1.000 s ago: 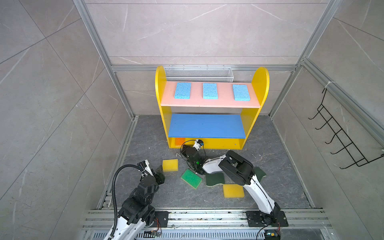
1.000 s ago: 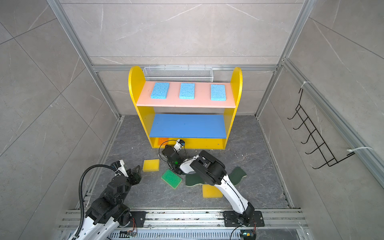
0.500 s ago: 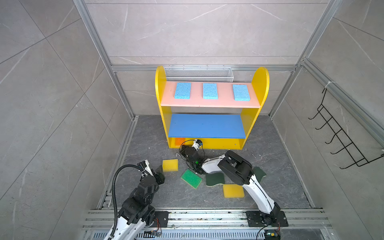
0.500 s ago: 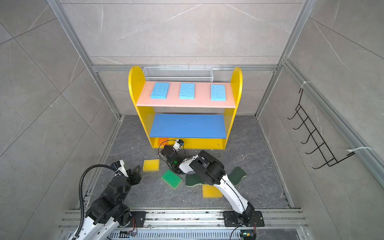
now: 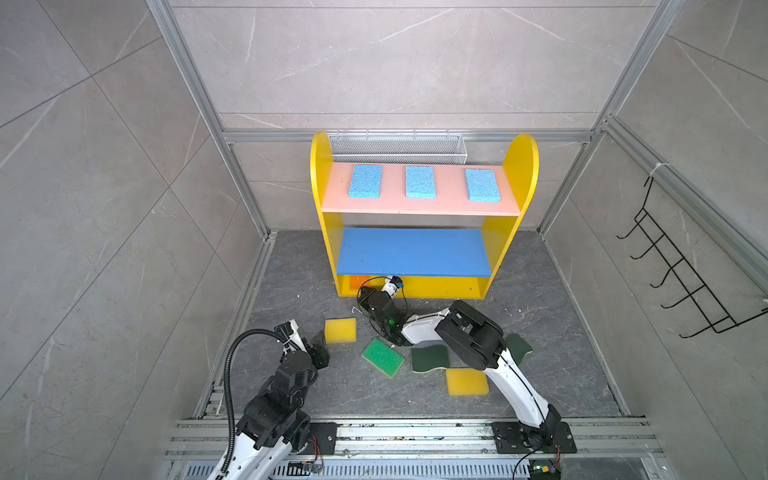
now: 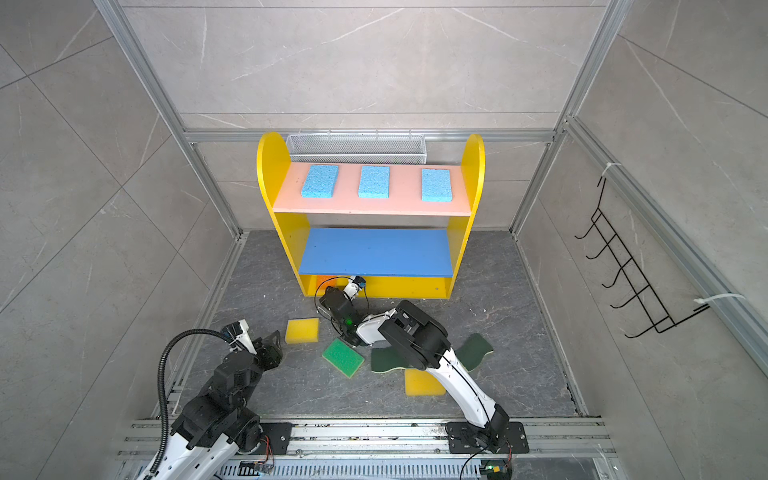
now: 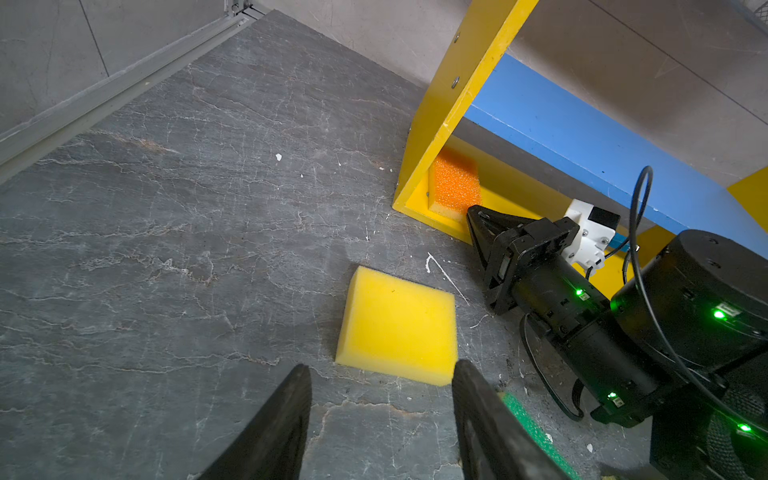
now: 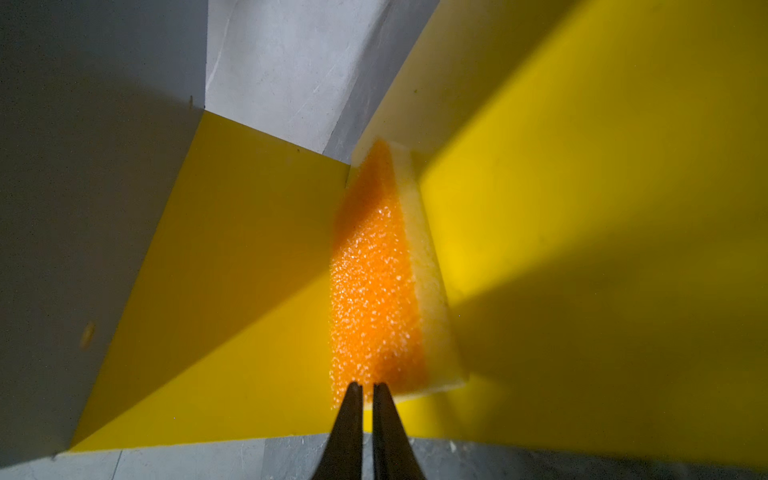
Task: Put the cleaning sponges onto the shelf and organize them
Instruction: 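Nudge the orange sponge upright against the shelf side with the right gripper, then withdraw the right gripper from the lower shelf toward the floor sponges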
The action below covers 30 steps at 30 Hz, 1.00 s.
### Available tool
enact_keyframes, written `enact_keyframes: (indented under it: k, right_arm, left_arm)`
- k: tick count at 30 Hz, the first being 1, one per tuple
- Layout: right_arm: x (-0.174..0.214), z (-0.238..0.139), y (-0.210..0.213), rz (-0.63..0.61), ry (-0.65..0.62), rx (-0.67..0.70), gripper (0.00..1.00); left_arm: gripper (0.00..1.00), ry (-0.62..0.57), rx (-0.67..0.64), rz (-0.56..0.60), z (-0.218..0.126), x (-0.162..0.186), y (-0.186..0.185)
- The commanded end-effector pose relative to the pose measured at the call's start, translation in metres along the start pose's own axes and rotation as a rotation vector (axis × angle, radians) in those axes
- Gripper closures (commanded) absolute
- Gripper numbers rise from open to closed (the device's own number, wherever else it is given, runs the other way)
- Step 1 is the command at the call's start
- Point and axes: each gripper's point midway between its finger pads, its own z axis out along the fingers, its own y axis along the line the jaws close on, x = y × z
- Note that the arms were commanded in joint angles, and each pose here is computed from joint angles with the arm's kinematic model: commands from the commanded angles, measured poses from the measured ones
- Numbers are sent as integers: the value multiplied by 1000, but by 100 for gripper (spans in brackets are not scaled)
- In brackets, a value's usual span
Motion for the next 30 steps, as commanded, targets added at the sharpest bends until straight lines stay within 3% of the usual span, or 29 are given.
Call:
enact_keyframes:
  k: [1, 18, 30]
  right_arm:
    - [5, 7, -15, -23, 10, 30, 89]
    - [5, 13, -6, -28, 15, -5, 88]
    - [6, -4, 5, -73, 54, -26, 87]
  left_arm:
    - [43, -29, -21, -7, 1, -6, 3]
    - [44, -23, -27, -2, -1, -5, 5]
    - [44, -14, -41, 10, -6, -9, 6]
